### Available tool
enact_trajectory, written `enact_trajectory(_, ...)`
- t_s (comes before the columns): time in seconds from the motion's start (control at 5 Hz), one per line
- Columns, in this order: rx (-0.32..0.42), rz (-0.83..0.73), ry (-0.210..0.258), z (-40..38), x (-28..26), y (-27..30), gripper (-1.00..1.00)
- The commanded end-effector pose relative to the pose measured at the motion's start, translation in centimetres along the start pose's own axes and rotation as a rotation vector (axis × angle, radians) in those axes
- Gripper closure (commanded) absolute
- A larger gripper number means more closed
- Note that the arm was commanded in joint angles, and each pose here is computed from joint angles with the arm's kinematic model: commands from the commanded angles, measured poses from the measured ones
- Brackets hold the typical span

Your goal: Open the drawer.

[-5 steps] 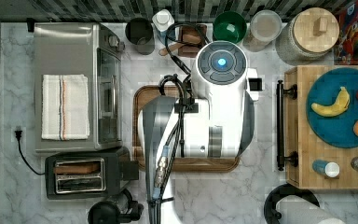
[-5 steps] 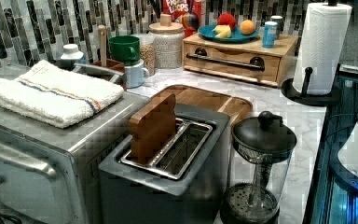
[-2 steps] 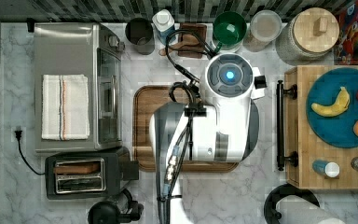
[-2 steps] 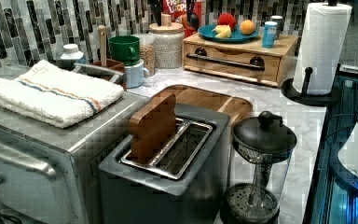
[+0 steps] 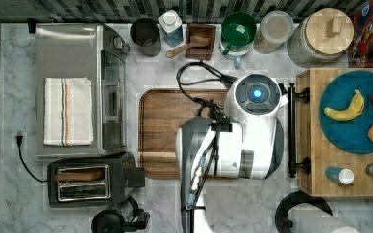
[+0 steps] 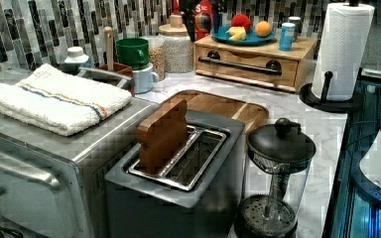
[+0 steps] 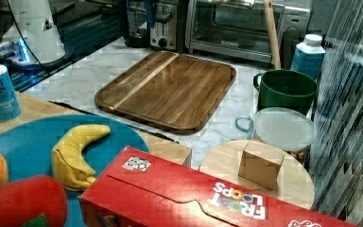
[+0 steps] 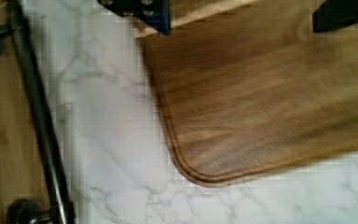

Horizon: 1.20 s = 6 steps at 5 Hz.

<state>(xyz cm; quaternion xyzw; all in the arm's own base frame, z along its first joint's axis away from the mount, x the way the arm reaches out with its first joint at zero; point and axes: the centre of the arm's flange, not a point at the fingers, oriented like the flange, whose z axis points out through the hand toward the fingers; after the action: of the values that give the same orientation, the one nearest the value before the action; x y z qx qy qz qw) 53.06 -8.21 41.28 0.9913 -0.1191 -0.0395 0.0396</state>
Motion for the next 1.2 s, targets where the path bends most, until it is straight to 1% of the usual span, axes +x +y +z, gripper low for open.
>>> enact_trajectory(0.2, -0.027, -0.193, 0.078, 1.4, 1.2, 9.3, -1.00)
enact_trajectory(0.4, -0.016, -0.272, 0.093, 2.5, 2.1, 11.7, -1.00)
enact_trajectory(0.6, -0.026, -0.330, 0.104, 3.7, 2.4, 13.0, -1.00)
enact_trajectory(0.8, -0.026, -0.348, 0.117, 4.9, 2.9, 13.9, -1.00)
enact_trajectory(1.0, -0.054, -0.364, 0.133, 6.7, 3.1, 14.7, -1.00)
enact_trajectory(1.2, -0.061, -0.378, 0.142, 8.6, 3.3, 15.5, -1.00)
